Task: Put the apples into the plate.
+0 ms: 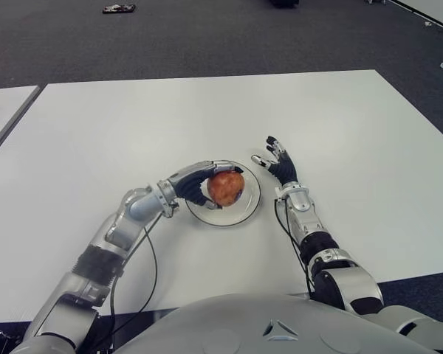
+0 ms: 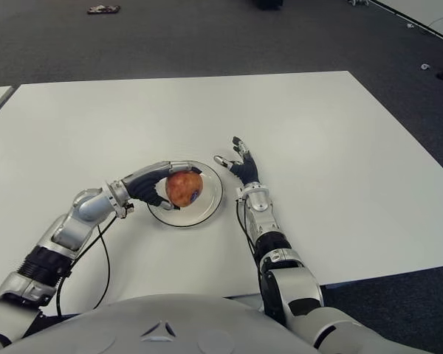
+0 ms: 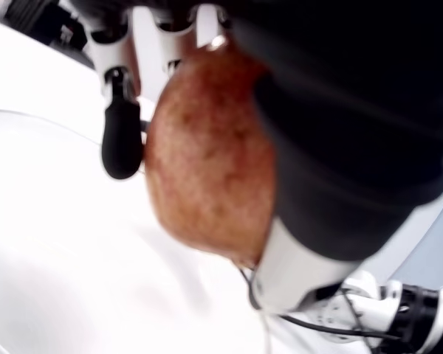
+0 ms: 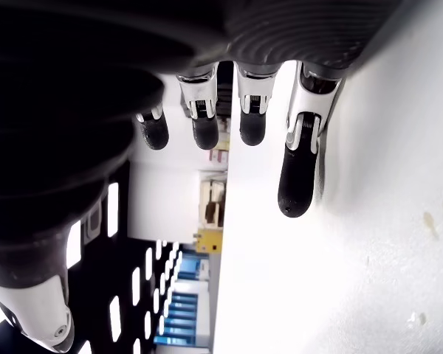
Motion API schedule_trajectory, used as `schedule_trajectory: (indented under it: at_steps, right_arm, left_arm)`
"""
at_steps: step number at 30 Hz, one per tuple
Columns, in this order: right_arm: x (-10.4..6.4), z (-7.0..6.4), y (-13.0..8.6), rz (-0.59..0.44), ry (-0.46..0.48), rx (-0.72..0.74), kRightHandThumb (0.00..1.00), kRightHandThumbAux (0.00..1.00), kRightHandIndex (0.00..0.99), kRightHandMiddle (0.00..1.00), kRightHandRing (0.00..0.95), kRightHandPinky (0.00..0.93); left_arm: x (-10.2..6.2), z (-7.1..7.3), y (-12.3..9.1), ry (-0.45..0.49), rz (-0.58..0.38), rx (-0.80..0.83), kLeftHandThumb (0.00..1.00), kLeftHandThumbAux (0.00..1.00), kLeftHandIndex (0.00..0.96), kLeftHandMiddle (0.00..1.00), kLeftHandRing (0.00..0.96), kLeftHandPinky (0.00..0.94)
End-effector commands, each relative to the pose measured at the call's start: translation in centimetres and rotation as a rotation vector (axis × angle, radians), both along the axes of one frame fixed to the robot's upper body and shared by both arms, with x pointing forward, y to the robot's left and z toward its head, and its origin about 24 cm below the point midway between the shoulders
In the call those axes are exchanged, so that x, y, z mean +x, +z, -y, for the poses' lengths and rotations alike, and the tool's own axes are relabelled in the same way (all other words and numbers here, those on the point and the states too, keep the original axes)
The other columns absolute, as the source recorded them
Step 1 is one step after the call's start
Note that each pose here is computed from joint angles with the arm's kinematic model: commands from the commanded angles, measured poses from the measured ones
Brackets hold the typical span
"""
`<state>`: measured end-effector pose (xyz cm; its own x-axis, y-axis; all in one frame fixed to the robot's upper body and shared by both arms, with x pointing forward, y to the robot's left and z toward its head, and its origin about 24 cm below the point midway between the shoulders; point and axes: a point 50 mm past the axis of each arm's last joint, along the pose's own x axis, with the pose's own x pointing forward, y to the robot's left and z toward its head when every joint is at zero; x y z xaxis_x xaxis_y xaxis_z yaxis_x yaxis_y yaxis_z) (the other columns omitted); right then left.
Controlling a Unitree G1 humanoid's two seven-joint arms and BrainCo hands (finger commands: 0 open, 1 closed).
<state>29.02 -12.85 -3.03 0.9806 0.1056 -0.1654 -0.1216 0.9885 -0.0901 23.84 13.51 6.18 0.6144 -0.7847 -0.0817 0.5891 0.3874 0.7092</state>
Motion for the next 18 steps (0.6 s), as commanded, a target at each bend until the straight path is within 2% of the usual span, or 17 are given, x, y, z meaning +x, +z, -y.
schedule_trajectory:
  at_steps: [1,18]
  right_arm:
    - [-1.8,0.18,-2.56,-0.136,-0.002,-0.014,0.084,0.672,0.0,0.0,0.019,0.063]
    - [-1.76,0.34,-2.62,-0.141,0.007,-0.014,0.072,0.683,0.0,0.0,0.015,0.045]
  left_arm:
    - [0.06,-0.11,0.54,-0.01,-0.027,-0.001,0.295,0.093,0.0,0.0,0.0,0.0]
    - [0.35,-0.31,1.36,-0.02,-0.027,0.013,0.327,0.113,0.0,0.0,0.0,0.0]
